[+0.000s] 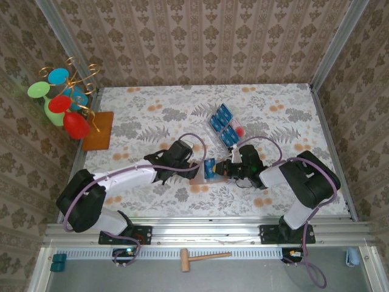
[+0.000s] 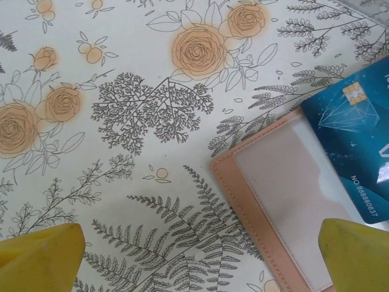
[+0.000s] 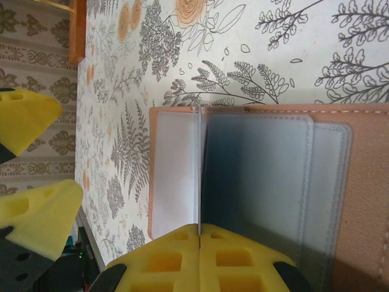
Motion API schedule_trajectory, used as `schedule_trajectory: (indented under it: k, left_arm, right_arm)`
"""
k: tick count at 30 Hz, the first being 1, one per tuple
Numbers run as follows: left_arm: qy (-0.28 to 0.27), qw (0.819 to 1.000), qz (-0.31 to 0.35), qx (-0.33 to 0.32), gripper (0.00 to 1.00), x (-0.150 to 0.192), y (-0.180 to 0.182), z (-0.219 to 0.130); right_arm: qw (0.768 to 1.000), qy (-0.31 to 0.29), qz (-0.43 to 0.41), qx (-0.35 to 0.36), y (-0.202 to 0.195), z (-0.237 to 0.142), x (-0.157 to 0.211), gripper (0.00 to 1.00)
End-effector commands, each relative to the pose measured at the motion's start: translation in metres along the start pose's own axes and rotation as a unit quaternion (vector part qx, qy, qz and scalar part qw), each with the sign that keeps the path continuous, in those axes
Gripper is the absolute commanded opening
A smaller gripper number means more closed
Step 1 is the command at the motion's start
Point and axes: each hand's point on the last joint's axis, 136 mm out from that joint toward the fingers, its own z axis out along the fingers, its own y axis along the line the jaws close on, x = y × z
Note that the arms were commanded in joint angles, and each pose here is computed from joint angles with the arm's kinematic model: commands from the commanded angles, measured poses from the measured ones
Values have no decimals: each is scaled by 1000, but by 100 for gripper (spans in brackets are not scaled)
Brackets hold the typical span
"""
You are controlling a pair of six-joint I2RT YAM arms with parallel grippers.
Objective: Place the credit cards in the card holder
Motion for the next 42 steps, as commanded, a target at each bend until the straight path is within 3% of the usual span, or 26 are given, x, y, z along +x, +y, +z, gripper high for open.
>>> schedule_trajectory:
  k: [1, 21, 42]
  left_arm:
    - [16, 1000, 8, 19, 100, 7, -12, 4]
    - [77, 997, 9, 1, 100, 59, -8, 38]
    - [79, 997, 1, -7, 100, 67, -3, 39]
  right_arm:
    - [1000, 7, 3, -8, 1, 3, 3, 0]
    - [1000, 6, -3, -16, 11, 0, -2, 0]
    - [1000, -2, 3, -12, 3, -9, -8, 0]
